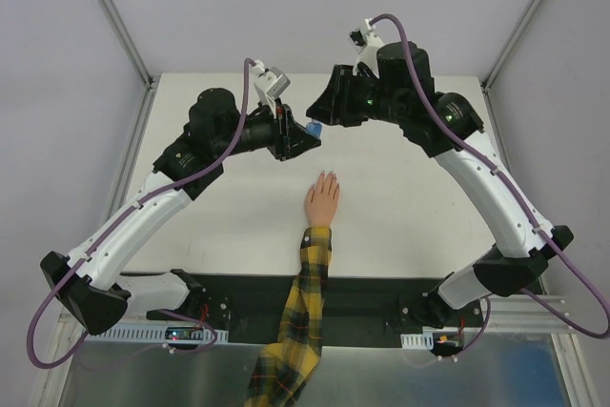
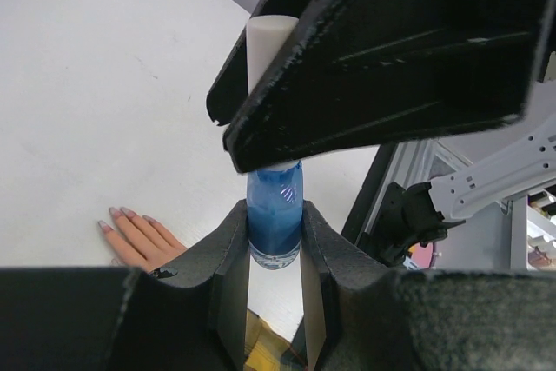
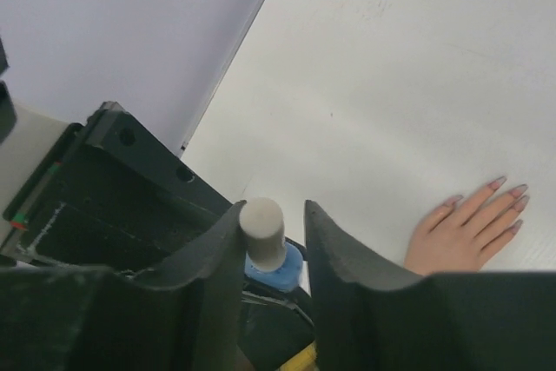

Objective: Paint the nails

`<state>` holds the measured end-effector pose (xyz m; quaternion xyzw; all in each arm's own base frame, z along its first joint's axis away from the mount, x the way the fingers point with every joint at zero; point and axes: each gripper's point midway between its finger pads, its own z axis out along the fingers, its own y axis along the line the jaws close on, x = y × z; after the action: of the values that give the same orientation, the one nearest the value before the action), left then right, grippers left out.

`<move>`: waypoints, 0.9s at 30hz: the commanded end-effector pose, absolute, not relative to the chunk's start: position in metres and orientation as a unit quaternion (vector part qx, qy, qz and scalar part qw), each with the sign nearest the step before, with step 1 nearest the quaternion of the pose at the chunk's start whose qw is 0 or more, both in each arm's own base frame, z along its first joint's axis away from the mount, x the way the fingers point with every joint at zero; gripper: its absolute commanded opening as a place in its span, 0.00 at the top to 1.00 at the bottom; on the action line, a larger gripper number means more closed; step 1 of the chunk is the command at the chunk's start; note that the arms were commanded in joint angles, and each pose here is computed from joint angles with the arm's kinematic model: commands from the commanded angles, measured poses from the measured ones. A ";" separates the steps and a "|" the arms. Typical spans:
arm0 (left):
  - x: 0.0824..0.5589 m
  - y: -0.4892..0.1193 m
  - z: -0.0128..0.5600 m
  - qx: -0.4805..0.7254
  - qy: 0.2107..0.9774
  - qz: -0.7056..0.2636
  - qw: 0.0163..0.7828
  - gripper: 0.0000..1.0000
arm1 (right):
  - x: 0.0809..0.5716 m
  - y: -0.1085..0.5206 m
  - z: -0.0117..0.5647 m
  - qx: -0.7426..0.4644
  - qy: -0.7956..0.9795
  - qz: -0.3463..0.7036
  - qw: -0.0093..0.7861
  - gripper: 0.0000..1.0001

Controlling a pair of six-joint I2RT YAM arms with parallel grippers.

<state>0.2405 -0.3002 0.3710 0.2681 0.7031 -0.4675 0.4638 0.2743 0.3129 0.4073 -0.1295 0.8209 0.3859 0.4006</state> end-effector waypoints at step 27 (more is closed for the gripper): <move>0.199 -0.297 0.423 0.352 0.572 -0.613 0.416 1.00 | 0.249 0.271 0.431 -0.189 0.740 0.466 0.446 0.53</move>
<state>0.1918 -0.3047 0.3995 0.3236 0.5899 -0.6615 0.3312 0.2239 0.3052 0.4358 -0.2553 0.6675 0.5883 0.3785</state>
